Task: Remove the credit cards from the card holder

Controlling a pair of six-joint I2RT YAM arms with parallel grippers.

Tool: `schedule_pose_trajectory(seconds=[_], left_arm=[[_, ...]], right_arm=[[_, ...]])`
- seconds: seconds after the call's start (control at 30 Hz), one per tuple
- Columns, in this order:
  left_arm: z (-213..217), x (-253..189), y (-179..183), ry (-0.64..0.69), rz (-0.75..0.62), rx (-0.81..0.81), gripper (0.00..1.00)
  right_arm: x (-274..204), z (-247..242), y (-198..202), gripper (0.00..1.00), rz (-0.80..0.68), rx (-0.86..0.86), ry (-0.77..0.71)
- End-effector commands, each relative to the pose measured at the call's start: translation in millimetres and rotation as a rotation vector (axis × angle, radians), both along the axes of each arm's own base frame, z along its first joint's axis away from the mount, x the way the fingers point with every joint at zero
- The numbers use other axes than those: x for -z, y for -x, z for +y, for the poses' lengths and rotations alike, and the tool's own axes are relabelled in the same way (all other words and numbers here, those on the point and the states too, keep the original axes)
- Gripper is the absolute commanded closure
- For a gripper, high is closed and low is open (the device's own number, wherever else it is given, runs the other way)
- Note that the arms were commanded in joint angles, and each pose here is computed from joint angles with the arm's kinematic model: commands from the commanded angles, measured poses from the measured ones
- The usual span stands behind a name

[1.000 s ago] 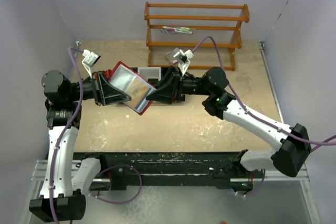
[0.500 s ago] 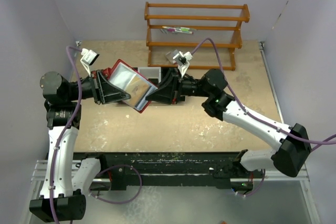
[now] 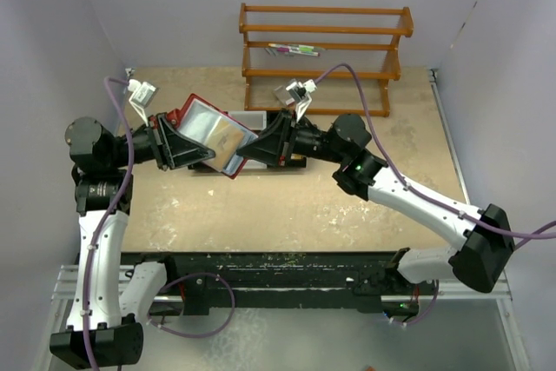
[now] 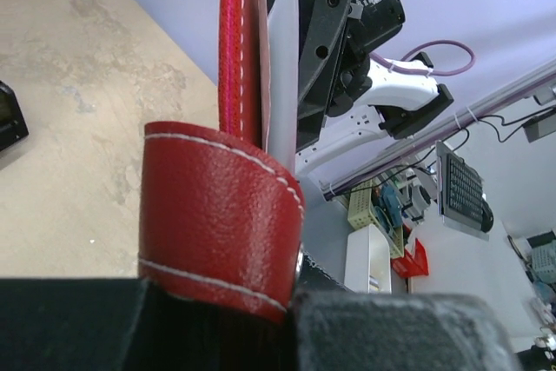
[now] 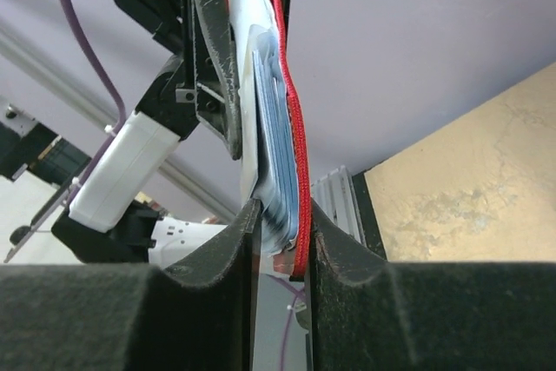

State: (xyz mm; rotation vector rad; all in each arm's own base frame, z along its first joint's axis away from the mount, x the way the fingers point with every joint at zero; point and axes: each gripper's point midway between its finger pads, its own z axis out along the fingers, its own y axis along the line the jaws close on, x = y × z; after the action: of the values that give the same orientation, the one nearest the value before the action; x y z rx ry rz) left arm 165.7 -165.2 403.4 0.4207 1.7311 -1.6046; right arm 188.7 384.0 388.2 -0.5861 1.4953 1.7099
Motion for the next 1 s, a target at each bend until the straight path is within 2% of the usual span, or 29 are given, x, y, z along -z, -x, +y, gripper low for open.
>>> schedule_pose_trajectory(seconds=[0.0,0.13,0.33,0.43,0.47,0.5,0.57,0.63,0.67,0.8,0.9,0.97], left_arm=[[-1.7,-12.7,13.7,-0.031,-0.097,0.03,0.87],[-1.9,-14.2,16.5,-0.032,-0.107,0.034,0.87],[-2.5,-16.6,22.5,-0.033,-0.126,0.051,0.84],[-2.6,-16.6,25.2,-0.039,-0.144,0.055,0.79],[-2.7,-16.1,25.2,-0.04,-0.147,0.056,0.73],[-2.6,-16.0,25.3,-0.042,-0.149,0.055,0.62],[-2.2,-14.8,23.7,-0.055,-0.178,0.047,0.28],[-1.4,-13.3,20.6,-0.071,-0.186,0.026,0.09],[-0.3,-8.4,17.2,-0.095,-0.206,0.005,0.02],[15.7,9.2,-16.1,-0.267,-0.306,-0.197,0.01],[43.1,28.5,-50.3,-0.441,-0.381,-0.4,0.01],[54.3,42.8,-60.6,-0.519,-0.42,-0.446,0.01]], right_arm=[[-22.2,0.6,-22.0,0.73,0.038,0.117,-0.085],[-27.5,1.1,-20.4,0.73,0.03,0.117,-0.12],[-30.6,5.9,-18.3,0.83,0.03,0.118,-0.147],[-28.1,7.2,-25.1,0.89,0.055,0.156,-0.138],[-25.2,7.2,-28.4,0.91,0.066,0.175,-0.128],[-25.0,7.1,-28.9,0.93,0.061,0.183,-0.125],[-26.1,6.1,-29.0,0.99,0.049,0.205,-0.12],[-25.8,4.3,-30.1,1.0,0.028,0.23,-0.096],[-24.5,3.4,-31.6,1.0,0.018,0.248,-0.076],[-12.4,-4.6,-46.4,1.0,-0.017,0.369,0.083],[13.4,-17.5,-64.1,1.0,-0.025,0.499,0.273],[26.0,-25.5,-75.5,1.0,-0.046,0.581,0.412]])
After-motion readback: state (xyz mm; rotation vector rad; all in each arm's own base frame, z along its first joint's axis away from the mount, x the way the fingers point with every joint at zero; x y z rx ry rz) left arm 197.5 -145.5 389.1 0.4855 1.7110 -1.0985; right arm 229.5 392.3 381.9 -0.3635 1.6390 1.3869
